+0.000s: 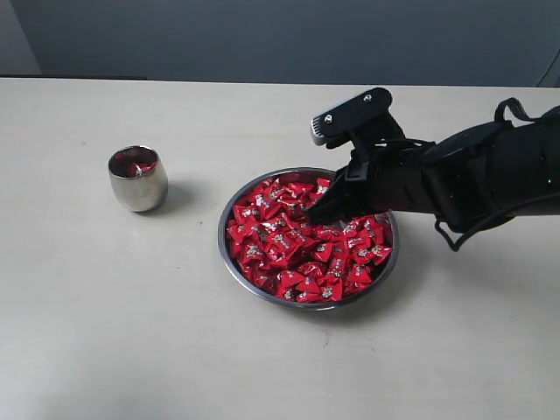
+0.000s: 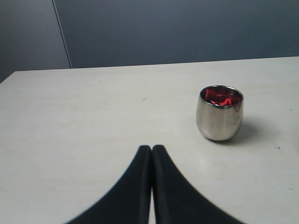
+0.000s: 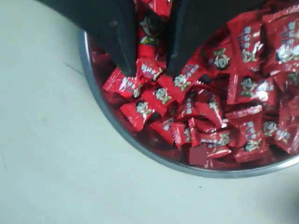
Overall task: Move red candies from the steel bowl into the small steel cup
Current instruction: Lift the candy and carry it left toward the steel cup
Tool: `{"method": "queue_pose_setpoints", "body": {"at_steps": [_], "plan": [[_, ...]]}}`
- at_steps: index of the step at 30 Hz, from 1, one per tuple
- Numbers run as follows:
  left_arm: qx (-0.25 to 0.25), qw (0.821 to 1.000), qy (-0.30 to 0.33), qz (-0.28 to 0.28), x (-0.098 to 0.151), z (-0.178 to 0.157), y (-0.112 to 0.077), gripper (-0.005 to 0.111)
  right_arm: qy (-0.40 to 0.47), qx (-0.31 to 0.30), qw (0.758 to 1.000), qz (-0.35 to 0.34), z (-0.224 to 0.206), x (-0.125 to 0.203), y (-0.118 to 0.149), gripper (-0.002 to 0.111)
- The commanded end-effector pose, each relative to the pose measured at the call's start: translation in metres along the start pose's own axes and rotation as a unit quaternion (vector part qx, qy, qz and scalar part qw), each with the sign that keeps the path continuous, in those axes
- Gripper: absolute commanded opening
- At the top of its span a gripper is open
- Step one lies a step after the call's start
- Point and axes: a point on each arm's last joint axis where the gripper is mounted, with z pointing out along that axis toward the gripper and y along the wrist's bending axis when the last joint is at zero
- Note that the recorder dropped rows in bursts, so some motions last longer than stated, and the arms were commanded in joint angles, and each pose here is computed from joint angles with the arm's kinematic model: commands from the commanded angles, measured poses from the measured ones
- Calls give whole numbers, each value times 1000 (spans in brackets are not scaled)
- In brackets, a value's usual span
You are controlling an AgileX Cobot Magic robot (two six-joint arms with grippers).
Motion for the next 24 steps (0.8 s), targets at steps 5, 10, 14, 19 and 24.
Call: {"method": "queue_pose_setpoints", "body": {"at_steps": [5, 10, 14, 19, 24], "plan": [[0, 1000, -1, -2, 1, 0, 0, 0, -71, -30, 997, -20, 0, -50, 3, -1], [0, 1000, -1, -2, 1, 0, 0, 0, -87, -50, 995, -15, 20, -74, 7, -1], [0, 1000, -1, -2, 1, 0, 0, 0, -93, -75, 993, -16, 45, -88, 15, -1], [0, 1000, -1, -2, 1, 0, 0, 0, -116, -139, 983, -24, 70, -113, 29, -1], [0, 1000, -1, -2, 1, 0, 0, 0, -128, -172, 976, -31, 93, -125, 48, -1]]}}
